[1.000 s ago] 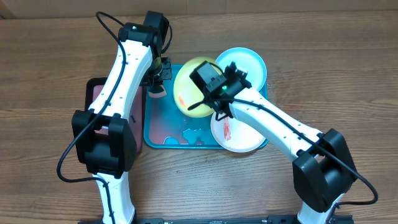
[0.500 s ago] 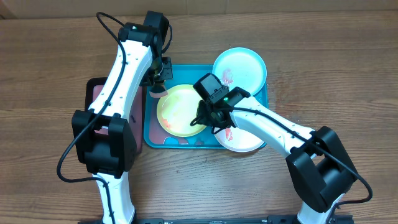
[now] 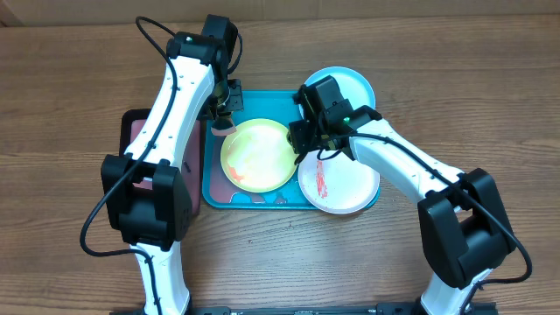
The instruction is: Clean dirty plates on tray and stack at the side
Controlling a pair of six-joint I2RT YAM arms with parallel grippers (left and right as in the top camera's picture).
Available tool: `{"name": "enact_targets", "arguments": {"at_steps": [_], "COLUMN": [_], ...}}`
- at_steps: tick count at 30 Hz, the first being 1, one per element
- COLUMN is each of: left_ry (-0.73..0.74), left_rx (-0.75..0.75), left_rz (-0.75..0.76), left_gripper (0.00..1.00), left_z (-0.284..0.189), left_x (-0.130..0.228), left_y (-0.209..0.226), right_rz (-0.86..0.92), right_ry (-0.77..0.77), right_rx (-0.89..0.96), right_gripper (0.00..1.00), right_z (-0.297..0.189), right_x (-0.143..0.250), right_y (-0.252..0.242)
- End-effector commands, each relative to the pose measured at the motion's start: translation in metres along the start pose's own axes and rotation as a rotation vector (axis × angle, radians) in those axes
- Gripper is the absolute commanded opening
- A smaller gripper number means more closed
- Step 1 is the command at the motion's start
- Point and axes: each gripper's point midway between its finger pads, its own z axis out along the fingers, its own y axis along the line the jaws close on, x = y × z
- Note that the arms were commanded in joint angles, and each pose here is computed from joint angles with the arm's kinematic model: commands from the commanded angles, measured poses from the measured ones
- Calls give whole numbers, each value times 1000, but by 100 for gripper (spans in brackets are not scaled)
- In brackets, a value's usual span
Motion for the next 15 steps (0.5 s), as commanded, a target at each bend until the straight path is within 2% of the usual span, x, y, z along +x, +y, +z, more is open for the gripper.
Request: {"name": "enact_targets", "arguments": {"at_steps": [1,12,15], "left_ry": [-18,-18,-18], "left_rx": [21,20,20], "left_rz": [-16,-16,-16], "left_gripper": [4,4,4], "left_z": [-7,-7,-7], "left_x": [-3,-3,-3], "left_y": [-6,-6,-6], "right_rz": [-59,10,24], "right_ry": [23,36,52], "right_rx": [-51,-2,-1], "right_gripper": [40,36,32], "right_z": [17,50,55], "right_x": [3,9,14], "right_y": [8,-8,-7]}}
